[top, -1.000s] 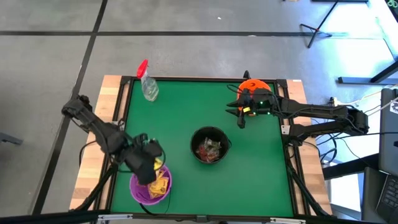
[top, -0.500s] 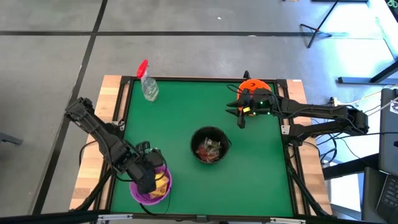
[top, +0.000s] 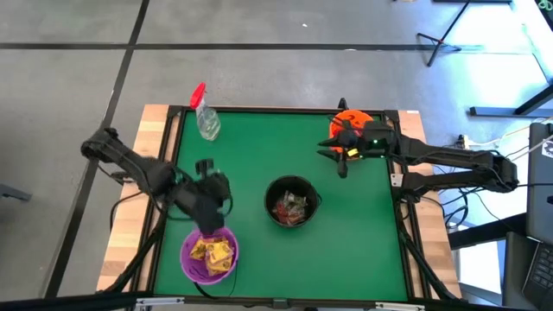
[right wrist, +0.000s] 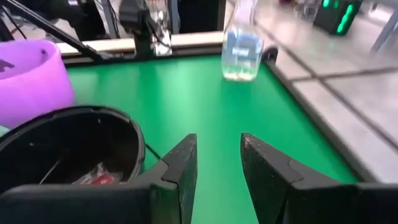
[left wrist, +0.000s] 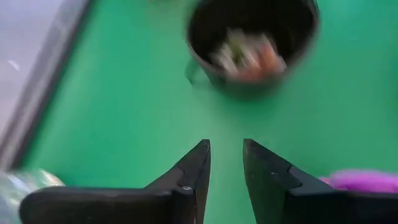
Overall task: Sort candy
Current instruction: Return to Home Position
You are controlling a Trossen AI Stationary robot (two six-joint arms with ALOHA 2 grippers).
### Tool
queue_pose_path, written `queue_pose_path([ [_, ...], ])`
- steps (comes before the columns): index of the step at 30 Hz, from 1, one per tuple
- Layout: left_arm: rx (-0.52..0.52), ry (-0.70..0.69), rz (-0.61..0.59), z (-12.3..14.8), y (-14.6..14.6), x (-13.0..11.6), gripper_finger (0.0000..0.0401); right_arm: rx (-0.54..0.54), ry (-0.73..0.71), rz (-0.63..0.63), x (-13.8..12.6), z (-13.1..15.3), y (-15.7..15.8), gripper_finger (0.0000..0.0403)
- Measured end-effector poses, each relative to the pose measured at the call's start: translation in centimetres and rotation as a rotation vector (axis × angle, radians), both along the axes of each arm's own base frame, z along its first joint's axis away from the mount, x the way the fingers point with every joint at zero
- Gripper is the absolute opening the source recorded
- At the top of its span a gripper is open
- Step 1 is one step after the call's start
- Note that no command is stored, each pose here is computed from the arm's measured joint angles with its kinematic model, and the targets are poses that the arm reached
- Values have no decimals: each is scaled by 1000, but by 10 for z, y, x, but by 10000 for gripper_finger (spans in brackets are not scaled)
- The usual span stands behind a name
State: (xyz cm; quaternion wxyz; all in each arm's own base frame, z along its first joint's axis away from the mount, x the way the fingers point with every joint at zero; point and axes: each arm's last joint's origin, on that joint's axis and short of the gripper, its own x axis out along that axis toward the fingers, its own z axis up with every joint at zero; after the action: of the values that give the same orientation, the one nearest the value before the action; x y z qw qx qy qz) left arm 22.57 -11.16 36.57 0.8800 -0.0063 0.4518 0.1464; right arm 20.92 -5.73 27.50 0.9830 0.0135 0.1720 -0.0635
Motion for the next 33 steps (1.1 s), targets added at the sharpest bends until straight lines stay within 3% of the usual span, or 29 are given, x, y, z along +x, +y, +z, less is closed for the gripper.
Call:
queue_pose_path([
  [4, 93, -149, -4, 23, 24, -5, 69, -65, -55, 16, -9, 11, 3, 122],
  [9, 120, -301, -63, 35, 45, -8, 49, -110, -76, 27, -17, 18, 5, 122],
  [13, 101, -378, -137, 22, 60, -10, 35, -116, -78, 29, -24, 21, 7, 122],
  [20, 35, -486, -86, 1, 87, -32, 7, -123, -92, 9, -40, 11, 11, 122],
  [27, 67, -612, -107, 3, 93, -55, 1, -149, -203, -30, -66, 8, 18, 122],
  [33, 85, -683, -119, -23, 94, -64, 1, -162, -252, -35, -84, -2, 23, 122],
])
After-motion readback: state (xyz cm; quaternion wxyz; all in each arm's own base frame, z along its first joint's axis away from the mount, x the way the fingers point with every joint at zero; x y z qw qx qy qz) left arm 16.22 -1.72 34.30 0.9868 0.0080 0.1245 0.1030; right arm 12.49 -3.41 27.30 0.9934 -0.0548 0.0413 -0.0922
